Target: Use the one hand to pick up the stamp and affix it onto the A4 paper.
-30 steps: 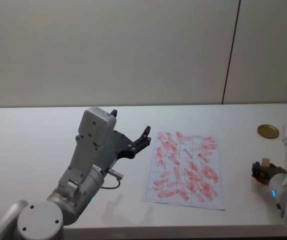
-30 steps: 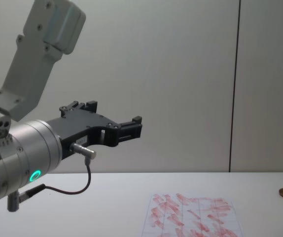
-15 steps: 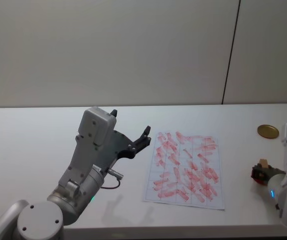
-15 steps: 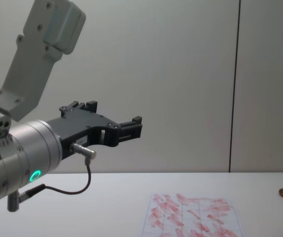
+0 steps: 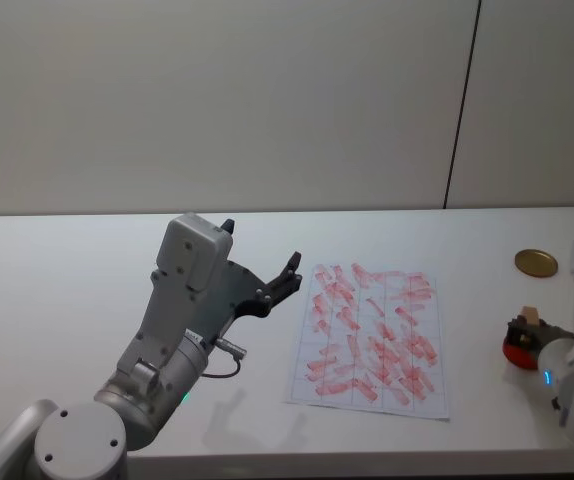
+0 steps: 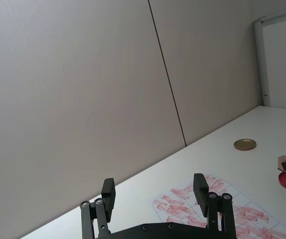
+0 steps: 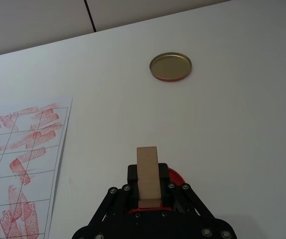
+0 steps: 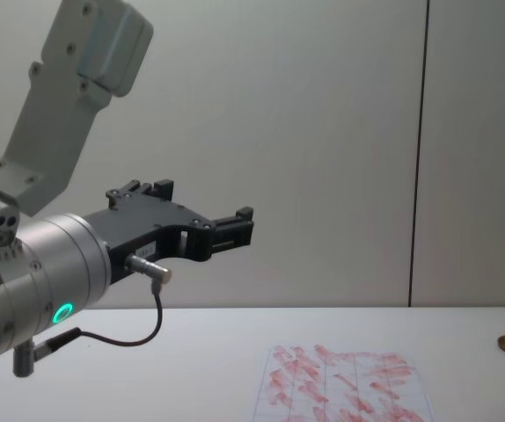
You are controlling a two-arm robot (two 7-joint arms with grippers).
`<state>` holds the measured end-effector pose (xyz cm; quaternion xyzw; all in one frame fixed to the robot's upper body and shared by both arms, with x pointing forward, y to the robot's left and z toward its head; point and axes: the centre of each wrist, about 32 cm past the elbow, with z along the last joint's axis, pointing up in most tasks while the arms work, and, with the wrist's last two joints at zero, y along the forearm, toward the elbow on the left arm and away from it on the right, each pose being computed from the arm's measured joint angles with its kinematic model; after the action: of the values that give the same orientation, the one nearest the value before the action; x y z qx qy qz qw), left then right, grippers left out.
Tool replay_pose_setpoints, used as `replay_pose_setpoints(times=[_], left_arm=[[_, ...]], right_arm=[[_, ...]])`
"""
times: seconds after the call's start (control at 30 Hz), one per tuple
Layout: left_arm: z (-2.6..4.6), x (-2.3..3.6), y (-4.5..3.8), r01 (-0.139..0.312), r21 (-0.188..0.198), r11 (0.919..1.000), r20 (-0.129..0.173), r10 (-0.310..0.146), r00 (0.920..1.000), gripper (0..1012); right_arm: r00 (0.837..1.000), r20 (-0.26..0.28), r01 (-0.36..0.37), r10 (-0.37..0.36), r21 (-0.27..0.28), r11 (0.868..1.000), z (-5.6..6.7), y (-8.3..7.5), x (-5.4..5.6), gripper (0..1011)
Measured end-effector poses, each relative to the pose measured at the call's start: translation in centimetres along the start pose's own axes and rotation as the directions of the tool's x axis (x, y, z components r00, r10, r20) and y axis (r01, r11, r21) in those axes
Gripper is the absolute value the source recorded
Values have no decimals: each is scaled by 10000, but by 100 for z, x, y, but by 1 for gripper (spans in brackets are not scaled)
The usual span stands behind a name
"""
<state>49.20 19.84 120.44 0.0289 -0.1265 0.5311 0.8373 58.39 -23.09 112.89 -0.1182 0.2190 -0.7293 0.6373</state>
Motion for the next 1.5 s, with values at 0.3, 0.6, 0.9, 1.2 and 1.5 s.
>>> replay_pose_setpoints(times=[0.3, 0.6, 0.9, 1.2, 1.5], left_arm=[[0, 0, 0, 0, 0, 10000, 0, 0, 10000, 993], [0, 0, 0, 0, 0, 10000, 0, 0, 10000, 993], [0, 0, 0, 0, 0, 10000, 0, 0, 10000, 993], [0, 0, 0, 0, 1, 10000, 0, 0, 10000, 993], [0, 0, 0, 0, 0, 10000, 0, 0, 10000, 993]], right_arm=[[9999, -50, 99, -100, -156, 9998, 33, -12, 1, 220], [9997, 8, 238, -238, -537, 9983, 27, 24, -8, 220], [9995, 103, 314, -307, -842, 9960, 1, 76, -27, 220], [9992, 151, 381, -366, -1146, 9927, -26, 142, -45, 220], [9992, 132, 394, -379, -1405, 9893, -61, 188, -51, 220]])
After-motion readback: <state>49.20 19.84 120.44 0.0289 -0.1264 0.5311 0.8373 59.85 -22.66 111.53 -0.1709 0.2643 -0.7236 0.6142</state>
